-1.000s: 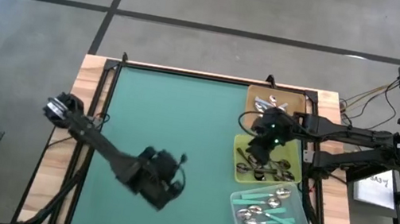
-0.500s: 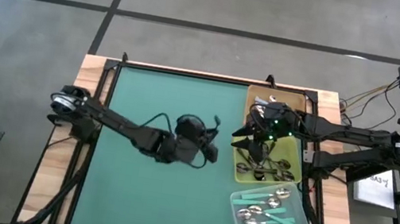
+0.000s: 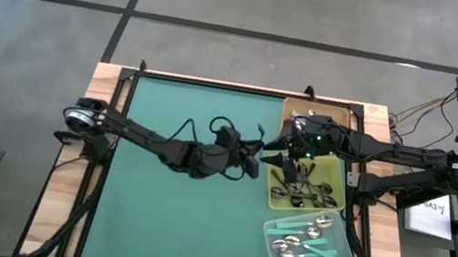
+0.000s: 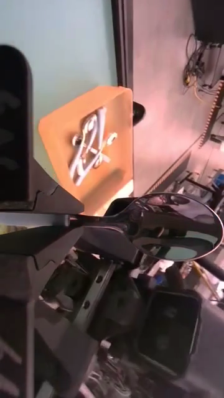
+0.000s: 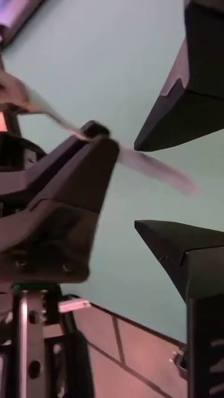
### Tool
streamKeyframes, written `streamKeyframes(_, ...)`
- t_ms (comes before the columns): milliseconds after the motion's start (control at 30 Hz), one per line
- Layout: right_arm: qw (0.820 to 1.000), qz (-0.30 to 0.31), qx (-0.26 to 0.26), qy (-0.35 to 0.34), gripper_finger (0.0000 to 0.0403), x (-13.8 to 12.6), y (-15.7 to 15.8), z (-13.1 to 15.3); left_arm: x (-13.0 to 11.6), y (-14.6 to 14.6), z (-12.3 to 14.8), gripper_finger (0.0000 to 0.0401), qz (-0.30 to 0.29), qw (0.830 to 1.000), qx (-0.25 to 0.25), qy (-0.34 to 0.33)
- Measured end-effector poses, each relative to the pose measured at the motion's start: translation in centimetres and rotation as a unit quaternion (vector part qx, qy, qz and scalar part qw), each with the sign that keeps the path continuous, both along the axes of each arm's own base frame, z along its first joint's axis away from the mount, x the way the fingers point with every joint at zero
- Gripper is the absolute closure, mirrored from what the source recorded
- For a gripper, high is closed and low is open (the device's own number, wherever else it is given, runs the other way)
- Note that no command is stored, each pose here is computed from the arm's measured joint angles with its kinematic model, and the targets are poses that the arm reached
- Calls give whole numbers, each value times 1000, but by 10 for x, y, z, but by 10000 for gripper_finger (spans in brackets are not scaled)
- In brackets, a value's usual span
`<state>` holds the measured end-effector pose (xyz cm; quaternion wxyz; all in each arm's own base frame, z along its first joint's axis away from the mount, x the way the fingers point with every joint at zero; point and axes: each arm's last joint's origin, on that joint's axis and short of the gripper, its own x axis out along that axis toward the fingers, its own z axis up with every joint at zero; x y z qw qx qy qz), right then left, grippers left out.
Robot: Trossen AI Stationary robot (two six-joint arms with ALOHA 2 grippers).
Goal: Sort silverware by color (type)
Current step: Put the blue spoon into the orange bin
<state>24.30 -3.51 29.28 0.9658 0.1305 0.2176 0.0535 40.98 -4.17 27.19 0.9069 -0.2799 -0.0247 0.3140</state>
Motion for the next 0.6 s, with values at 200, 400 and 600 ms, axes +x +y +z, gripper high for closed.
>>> streamKeyframes(200, 1000, -19, -11, -11, 219, 1, -1, 2, 5, 0, 1, 397, -12, 999, 2, -30)
streamKeyframes(400, 999, -27, -22, -14, 241, 1, -2, 3, 8, 0, 3, 397, -29, 998, 8, -59)
streamKeyframes(600, 999, -29, -21, -14, 352, 1, -2, 3, 9, 2, 3, 388, -25, 998, 11, -58)
